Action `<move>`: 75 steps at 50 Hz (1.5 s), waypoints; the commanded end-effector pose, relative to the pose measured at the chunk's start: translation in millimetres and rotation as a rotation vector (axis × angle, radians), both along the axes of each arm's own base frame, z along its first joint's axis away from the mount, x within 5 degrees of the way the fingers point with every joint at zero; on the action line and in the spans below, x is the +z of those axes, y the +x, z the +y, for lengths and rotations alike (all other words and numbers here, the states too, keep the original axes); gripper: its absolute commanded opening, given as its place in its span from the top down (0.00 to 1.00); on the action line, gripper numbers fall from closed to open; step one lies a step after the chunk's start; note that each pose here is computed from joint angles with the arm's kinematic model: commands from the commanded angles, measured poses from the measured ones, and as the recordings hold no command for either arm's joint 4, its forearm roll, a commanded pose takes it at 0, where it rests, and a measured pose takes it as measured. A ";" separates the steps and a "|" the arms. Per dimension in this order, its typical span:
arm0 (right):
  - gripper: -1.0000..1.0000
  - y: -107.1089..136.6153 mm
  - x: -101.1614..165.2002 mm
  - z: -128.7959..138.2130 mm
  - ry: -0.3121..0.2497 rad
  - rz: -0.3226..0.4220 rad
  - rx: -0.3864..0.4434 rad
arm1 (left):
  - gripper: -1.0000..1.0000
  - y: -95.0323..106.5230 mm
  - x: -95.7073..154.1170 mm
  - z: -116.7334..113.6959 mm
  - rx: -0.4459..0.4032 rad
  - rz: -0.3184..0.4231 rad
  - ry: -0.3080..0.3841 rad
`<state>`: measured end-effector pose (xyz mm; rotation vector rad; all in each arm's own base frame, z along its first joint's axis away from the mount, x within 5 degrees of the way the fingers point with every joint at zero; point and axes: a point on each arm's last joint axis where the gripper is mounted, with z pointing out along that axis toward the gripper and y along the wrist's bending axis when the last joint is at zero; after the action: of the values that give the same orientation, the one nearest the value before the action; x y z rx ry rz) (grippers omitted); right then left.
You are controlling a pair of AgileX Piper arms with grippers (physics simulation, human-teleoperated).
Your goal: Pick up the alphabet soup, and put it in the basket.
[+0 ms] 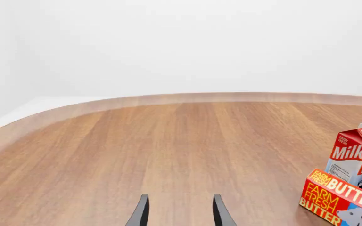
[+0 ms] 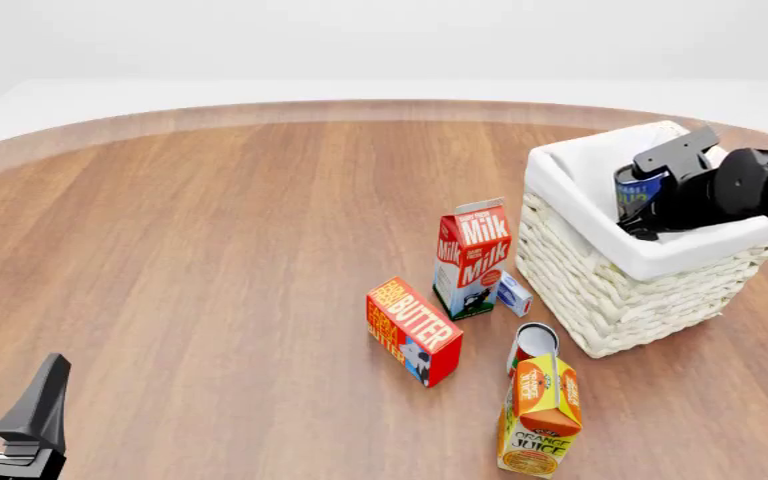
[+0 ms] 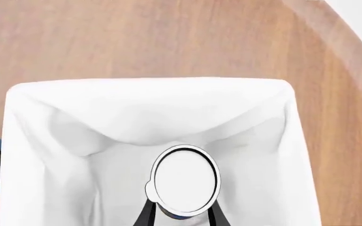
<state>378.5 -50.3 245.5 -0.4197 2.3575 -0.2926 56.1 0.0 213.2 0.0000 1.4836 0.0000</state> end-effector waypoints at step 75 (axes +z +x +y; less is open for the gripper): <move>0.00 -46.3 38.8 12.0 0.088 -0.162 -0.079 | 0.00 0.0 0.0 0.0 0.000 0.000 0.000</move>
<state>343.3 -41.6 280.0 -0.2773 2.2425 -0.2616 56.1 0.0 213.2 0.0000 1.4836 0.0000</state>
